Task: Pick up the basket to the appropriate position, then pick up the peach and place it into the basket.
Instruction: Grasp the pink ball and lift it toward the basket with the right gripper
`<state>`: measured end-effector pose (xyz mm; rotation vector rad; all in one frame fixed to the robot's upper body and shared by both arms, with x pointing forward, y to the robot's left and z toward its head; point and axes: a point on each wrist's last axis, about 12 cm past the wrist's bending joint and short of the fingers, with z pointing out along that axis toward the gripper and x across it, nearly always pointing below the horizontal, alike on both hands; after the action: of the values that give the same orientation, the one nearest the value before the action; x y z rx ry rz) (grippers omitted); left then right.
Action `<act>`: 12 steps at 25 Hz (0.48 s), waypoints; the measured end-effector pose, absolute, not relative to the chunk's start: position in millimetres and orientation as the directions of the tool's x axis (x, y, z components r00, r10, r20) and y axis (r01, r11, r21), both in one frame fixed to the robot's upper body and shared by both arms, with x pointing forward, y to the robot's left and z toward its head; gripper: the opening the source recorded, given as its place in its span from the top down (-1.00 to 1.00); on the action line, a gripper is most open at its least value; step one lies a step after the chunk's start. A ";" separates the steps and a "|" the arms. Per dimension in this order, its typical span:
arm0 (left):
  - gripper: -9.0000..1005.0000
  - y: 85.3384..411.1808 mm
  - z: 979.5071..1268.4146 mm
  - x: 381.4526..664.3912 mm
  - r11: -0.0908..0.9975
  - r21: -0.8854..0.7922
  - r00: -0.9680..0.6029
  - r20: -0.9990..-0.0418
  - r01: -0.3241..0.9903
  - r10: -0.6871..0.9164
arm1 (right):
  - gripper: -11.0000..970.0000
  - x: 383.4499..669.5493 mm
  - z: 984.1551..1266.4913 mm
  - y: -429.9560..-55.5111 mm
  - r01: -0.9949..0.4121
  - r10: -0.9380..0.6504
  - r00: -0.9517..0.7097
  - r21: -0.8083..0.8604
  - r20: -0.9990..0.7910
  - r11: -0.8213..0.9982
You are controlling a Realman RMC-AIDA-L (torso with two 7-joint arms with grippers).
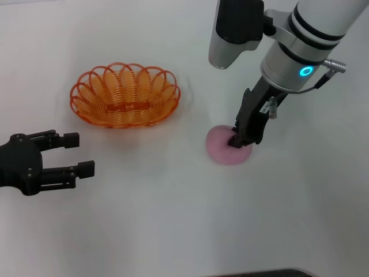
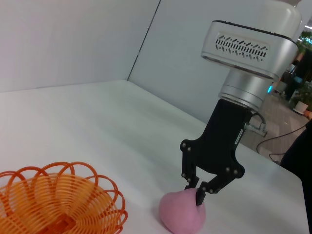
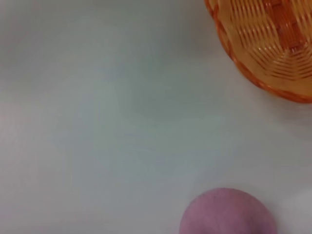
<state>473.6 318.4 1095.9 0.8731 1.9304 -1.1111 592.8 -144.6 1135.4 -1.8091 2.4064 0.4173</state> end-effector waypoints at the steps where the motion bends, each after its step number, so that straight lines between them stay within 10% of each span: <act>1: -0.65 318.4 1095.9 473.5 0.395 -0.401 -0.502 -0.843 0.826 0.194 | 0.67 592.9 1135.8 -145.0 -0.954 -0.925 -0.289 0.157 -0.245 0.257; 12: -0.65 319.7 1095.8 472.6 0.399 -0.409 -0.511 -0.838 0.821 0.191 | 0.72 602.4 1173.5 -155.2 -0.950 -0.880 -0.311 0.146 -0.360 0.276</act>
<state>472.6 319.7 1095.8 0.8643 1.9387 -1.1159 602.4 -155.2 1173.5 -1.7032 2.3348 0.4962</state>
